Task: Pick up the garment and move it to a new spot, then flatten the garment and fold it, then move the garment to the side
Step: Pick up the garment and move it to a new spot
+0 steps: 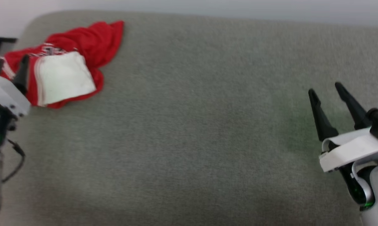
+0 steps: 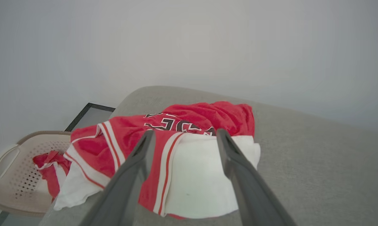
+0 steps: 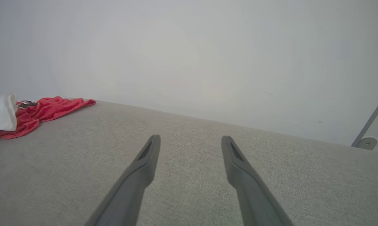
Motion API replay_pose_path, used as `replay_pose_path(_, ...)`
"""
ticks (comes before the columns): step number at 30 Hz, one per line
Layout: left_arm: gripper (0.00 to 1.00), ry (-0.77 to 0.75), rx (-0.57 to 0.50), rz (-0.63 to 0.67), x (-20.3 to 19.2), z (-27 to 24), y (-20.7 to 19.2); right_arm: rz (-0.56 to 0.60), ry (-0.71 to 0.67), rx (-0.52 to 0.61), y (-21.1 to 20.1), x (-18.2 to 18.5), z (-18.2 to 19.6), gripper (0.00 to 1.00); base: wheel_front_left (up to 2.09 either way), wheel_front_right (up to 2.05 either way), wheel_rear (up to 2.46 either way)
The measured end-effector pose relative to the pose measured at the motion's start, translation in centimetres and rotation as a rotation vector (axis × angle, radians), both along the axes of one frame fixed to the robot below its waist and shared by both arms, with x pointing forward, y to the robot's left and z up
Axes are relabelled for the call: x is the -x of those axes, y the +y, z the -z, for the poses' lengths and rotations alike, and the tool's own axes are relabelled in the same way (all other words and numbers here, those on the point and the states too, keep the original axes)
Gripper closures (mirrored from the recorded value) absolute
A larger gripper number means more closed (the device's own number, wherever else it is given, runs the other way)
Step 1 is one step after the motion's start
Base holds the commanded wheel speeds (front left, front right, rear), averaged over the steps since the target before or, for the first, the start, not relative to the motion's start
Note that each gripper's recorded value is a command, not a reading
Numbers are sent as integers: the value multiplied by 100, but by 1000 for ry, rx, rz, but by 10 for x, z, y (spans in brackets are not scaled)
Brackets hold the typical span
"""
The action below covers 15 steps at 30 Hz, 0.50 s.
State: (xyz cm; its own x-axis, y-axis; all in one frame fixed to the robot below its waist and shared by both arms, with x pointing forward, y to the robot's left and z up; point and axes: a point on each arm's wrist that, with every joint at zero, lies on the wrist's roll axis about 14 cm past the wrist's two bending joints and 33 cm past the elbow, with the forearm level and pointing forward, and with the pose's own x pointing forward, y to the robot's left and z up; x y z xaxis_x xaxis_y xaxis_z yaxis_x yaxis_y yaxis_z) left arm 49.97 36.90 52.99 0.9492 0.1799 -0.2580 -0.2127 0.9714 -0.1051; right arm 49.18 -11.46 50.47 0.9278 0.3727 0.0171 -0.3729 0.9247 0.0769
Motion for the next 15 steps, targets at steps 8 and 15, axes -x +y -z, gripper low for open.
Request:
replay_pose_path(8, 0, 284, 36, -2, -42, 74, 1, 51, 42, 28, -24, -16, 28, 0, 0, 0, 0)
replay_pose_path(15, 0, 502, 91, 3, -56, 145, -11, 83, 93, 53, -40, -22, 56, 0, 0, 0, 0)
